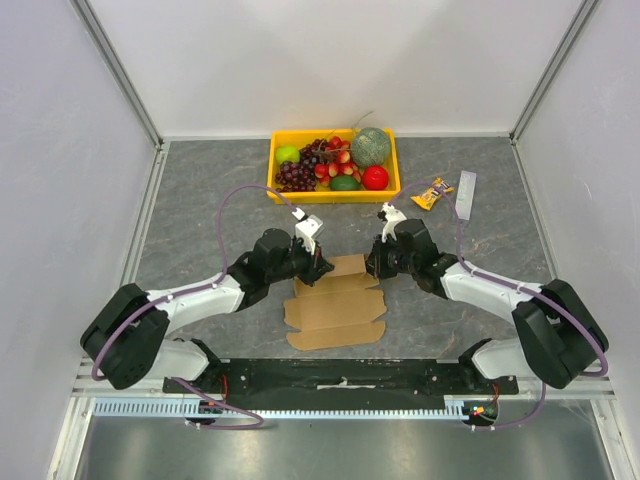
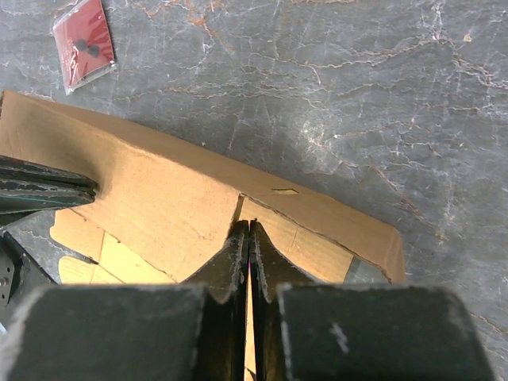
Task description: Fold the paper box
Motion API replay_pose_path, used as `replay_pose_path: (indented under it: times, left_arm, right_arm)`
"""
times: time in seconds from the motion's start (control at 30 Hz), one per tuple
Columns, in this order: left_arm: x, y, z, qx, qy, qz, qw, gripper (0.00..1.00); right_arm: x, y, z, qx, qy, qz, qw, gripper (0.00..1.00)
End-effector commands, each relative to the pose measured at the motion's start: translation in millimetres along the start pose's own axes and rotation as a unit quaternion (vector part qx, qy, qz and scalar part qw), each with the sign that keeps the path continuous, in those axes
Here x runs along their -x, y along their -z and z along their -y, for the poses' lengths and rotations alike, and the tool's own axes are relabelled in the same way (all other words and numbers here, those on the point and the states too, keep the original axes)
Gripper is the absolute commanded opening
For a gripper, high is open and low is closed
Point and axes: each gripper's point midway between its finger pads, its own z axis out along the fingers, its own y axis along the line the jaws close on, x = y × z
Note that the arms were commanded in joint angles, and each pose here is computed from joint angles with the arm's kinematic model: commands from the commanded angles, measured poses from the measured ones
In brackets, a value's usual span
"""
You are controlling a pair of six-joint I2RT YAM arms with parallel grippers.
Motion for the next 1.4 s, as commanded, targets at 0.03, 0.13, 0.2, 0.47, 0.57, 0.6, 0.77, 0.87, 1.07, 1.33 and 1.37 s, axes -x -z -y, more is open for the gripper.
replay_pose_path:
  times: [0.03, 0.13, 0.2, 0.47, 0.57, 0.6, 0.77, 0.87, 1.07, 1.33, 1.37]
  left_arm:
    - [6.4, -5.7, 5.5, -0.012, -0.009, 0.000, 1.000, 0.02]
    - [4.7, -6.0, 5.0, -0.011, -0.008, -0.003, 1.000, 0.02]
    - [5.3, -6.2, 5.7, -0.012, -0.009, -0.002, 1.000, 0.02]
    - [2.8, -7.9, 5.5, -0.011, -0.009, -0.008, 1.000, 0.02]
    - [4.1, -8.0, 5.0, -0.011, -0.010, -0.007, 1.000, 0.02]
    - [3.4, -7.9, 4.4, -0.009, -0.010, -0.008, 1.000, 0.02]
    - [2.7, -8.7, 3.7, -0.008, -0.010, -0.009, 1.000, 0.02]
    - [2.0, -9.3, 4.0, -0.008, -0.010, -0.011, 1.000, 0.02]
    - [2.7, -9.4, 4.1, -0.008, -0.011, -0.010, 1.000, 0.02]
    - [0.8, -9.7, 4.4, -0.009, -0.011, -0.012, 1.000, 0.02]
    - [2.4, -9.9, 3.9, -0.008, -0.011, -0.011, 1.000, 0.02]
  right_arm:
    - [7.7, -2.1, -13.0, 0.038, -0.005, 0.016, 0.999, 0.06]
    - [5.2, -2.0, -14.6, 0.057, -0.025, 0.017, 0.998, 0.06]
    - [1.0, -1.7, -15.1, 0.074, -0.043, 0.017, 0.996, 0.06]
    - [1.2, -1.1, -7.4, 0.091, -0.075, 0.025, 0.993, 0.09]
    - [0.1, -0.5, 11.4, 0.036, -0.056, 0.020, 0.998, 0.09]
    - [1.4, 0.2, 19.8, 0.011, -0.046, 0.021, 0.999, 0.10]
    - [2.4, 7.3, 53.5, -0.089, -0.016, 0.014, 0.996, 0.10]
    - [-2.6, 7.7, 64.8, -0.114, -0.009, 0.003, 0.993, 0.10]
    - [-10.8, 8.3, 80.6, -0.152, 0.000, -0.014, 0.988, 0.10]
    - [-23.4, 2.1, 80.9, -0.139, 0.009, -0.040, 0.989, 0.10]
    - [-25.0, 0.6, 78.8, -0.132, 0.010, -0.042, 0.990, 0.10]
